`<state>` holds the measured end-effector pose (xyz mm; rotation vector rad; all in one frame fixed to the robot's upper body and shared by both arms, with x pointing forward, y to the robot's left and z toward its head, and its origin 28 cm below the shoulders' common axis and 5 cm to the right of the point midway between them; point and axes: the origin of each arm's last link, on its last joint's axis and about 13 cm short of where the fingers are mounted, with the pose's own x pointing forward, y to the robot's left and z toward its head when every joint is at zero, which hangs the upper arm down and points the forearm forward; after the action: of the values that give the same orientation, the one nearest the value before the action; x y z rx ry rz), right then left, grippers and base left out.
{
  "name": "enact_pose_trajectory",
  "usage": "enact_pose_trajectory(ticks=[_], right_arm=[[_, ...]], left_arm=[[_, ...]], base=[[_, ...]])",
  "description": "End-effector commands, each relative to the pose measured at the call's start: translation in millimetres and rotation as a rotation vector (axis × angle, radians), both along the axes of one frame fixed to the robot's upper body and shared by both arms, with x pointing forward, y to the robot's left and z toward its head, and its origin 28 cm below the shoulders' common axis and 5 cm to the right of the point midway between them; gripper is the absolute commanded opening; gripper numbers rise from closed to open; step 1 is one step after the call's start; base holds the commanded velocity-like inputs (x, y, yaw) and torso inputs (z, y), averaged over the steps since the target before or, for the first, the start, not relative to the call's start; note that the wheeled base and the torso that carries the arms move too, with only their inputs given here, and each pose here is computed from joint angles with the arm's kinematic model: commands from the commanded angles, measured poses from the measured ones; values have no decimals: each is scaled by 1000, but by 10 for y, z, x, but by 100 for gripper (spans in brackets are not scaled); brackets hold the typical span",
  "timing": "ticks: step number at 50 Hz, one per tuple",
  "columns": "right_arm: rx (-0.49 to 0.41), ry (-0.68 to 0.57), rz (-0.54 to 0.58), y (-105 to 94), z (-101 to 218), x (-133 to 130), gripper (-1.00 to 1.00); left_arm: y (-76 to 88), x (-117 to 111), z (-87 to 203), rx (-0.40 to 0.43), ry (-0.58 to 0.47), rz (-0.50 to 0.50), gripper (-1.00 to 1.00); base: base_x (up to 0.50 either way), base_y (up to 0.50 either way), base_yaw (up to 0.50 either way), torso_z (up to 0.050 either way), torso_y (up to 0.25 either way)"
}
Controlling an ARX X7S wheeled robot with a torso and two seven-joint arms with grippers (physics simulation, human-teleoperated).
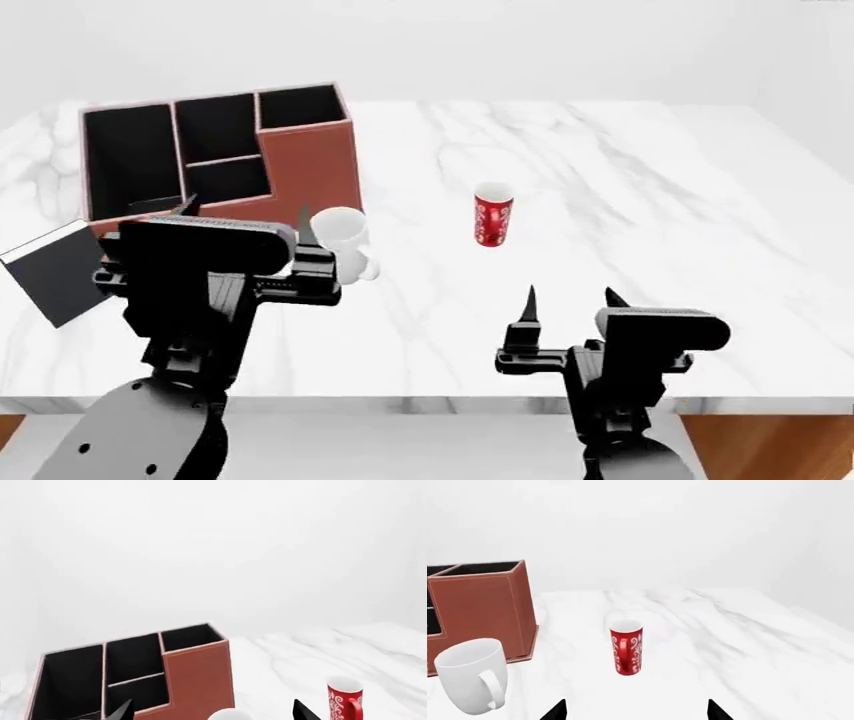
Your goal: Pick up the red mug and place it to the right of the caddy.
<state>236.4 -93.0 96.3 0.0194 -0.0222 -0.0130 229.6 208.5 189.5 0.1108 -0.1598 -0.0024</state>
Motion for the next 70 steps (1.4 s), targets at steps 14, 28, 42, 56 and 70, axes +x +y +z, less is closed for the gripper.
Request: enact_pose_trajectory(ticks=[14,28,42,56,70], right_arm=[[44,-48,6,7,226,24,100],[41,-53,18,7,235,16,100],[35,-53,22,17,220,10,100],[47,-44,27,21,217,9,100],[38,-56,23,27,218,-11,100]], left_arm=[[38,-132,342,67,-59,14,100],[46,-130,341,67,-61,17,100],[59,-136,325,65,-59,20,100],[73,-146,318,63,-60,20,100],[88,-162,318,60,-62,25,100]], base=[[500,0,0,0,0],[500,0,0,0,1],[500,85,0,0,1],[494,89,0,0,1],[42,1,0,0,1]])
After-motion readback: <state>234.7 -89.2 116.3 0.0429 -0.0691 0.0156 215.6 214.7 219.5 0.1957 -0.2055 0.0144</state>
